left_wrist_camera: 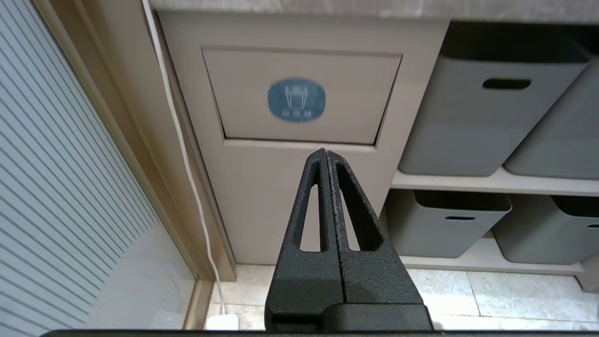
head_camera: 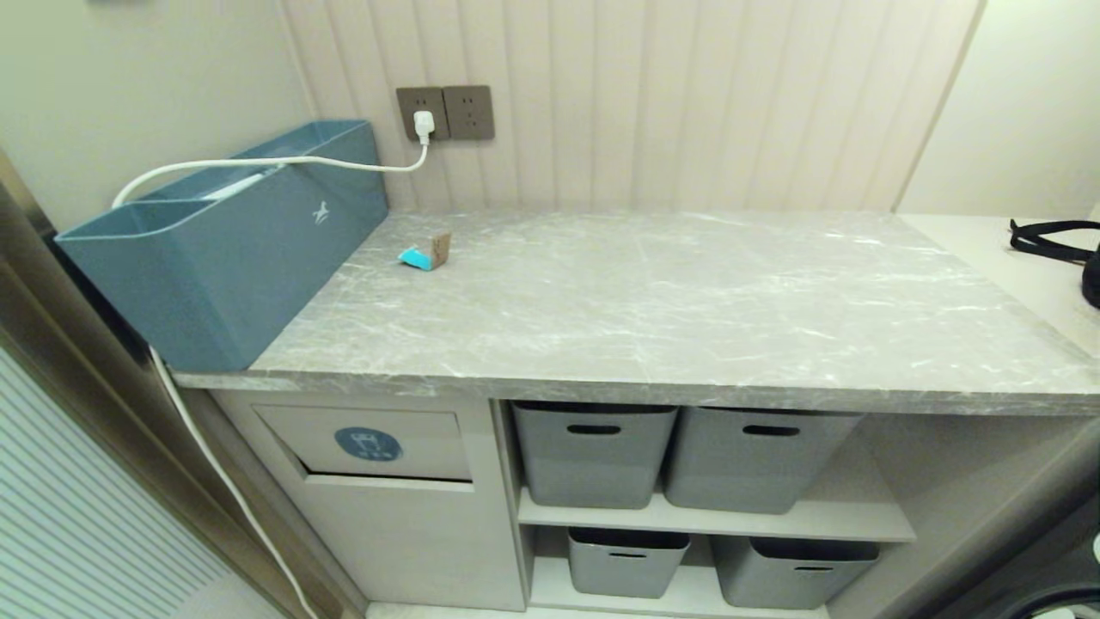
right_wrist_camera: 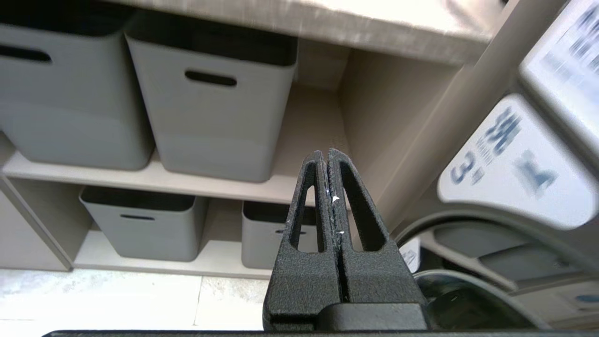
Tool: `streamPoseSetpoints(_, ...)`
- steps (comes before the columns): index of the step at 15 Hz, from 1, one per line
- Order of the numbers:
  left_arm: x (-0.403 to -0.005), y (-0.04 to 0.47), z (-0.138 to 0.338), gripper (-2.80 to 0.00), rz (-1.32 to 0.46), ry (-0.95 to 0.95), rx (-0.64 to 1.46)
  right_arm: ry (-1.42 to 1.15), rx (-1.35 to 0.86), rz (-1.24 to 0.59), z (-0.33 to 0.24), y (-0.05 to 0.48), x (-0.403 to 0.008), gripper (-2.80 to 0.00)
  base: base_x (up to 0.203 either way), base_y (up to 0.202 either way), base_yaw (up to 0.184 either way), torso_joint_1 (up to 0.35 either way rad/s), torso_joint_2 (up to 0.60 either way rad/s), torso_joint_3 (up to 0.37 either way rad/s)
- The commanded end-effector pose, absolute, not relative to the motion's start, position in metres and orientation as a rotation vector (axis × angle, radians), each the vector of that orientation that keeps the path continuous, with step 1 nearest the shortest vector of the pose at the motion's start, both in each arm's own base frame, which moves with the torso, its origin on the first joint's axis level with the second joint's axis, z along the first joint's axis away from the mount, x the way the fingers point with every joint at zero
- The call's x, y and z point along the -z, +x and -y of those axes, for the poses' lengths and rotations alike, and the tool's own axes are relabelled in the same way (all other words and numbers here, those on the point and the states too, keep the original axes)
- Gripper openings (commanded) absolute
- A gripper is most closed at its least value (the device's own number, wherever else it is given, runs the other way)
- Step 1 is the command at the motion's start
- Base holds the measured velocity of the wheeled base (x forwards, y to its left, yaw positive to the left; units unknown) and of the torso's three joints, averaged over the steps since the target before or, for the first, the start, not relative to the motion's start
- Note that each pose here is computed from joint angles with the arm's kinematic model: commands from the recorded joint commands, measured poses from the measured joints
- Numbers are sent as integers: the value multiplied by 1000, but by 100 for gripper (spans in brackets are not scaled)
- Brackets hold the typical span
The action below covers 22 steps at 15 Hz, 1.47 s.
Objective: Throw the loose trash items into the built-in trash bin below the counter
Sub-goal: Pick up the garbage
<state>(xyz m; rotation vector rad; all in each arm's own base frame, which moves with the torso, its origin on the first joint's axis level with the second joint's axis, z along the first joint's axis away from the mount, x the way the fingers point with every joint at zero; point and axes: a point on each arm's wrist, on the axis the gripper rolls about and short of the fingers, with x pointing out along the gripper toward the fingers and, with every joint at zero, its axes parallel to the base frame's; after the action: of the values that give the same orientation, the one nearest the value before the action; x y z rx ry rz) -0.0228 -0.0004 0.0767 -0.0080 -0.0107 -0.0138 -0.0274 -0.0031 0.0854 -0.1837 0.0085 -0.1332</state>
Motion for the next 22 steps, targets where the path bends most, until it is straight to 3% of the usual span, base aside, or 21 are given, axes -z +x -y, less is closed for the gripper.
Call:
streamPoseSetpoints(1, -76, -22, 0, -280, 4, -8, 15, -185, 133, -8, 3, -27, -86, -280, 0, 0, 0, 244, -527, -287)
streamPoseSetpoints(9, -76, -22, 0, -280, 6, -23, 14, -183, 130, -10, 3, -27, -85, -280, 0, 0, 0, 258, -552, -293)
streamPoseSetpoints(15, -79, -23, 1, -280, 24, -35, 25, -162, 127, -10, 3, -27, -85, -280, 0, 0, 0, 25, -42, -22)
streamPoseSetpoints(19, -139, -16, 3, -280, 14, -40, 143, -162, 127, -10, 3, -27, -85, -280, 0, 0, 0, 0, 0, 0)
streamPoseSetpoints(22, -203, 48, 7, -280, -134, -89, 276, -162, 127, -10, 3, -27, -85, -280, 0, 0, 0, 0, 0, 0)
